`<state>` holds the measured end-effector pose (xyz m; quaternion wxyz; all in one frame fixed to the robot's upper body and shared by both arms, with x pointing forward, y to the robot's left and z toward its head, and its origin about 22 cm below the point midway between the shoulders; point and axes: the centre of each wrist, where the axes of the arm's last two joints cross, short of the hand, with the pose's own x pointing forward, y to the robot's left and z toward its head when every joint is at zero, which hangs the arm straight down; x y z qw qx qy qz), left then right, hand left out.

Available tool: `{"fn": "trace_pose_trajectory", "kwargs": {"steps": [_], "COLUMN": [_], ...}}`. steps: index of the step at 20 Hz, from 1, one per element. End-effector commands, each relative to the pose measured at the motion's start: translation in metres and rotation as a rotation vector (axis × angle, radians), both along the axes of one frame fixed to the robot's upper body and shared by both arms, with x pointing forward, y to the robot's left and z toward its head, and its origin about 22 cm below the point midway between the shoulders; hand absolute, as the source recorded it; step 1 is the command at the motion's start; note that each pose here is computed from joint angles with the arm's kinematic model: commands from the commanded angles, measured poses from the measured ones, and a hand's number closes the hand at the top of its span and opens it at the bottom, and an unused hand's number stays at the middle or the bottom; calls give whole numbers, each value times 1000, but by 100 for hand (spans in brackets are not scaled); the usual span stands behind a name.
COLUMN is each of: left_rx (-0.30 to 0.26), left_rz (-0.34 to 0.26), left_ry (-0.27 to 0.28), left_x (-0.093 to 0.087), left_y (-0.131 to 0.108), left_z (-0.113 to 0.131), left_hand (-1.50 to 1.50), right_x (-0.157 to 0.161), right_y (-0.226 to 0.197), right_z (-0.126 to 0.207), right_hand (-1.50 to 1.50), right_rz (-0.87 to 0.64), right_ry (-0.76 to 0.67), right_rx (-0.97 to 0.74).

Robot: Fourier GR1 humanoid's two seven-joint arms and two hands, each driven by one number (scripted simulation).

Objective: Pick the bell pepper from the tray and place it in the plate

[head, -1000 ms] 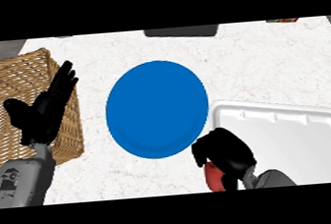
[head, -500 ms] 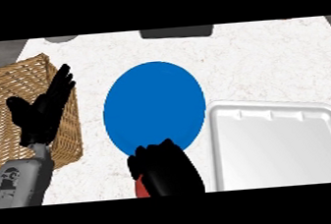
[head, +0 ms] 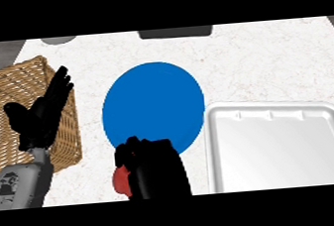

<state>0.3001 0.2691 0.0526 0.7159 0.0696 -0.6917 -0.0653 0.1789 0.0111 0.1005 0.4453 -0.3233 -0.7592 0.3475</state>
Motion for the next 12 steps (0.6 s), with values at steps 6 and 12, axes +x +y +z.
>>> {"fn": "trace_pose_trajectory", "kwargs": {"steps": [6, 12], "left_rx": [-12, -30], "left_rz": [45, 59], "left_ry": [114, 117], "left_x": [-9, -7], "left_y": [14, 18], "left_z": [-24, -31], "left_hand": [0, 0], "right_x": [51, 96], "right_y": [9, -16], "right_z": [-7, -13], "right_hand": [150, 150], "right_rz": [-180, -201], "right_ry": [40, 62], "right_rx": [99, 59]}}
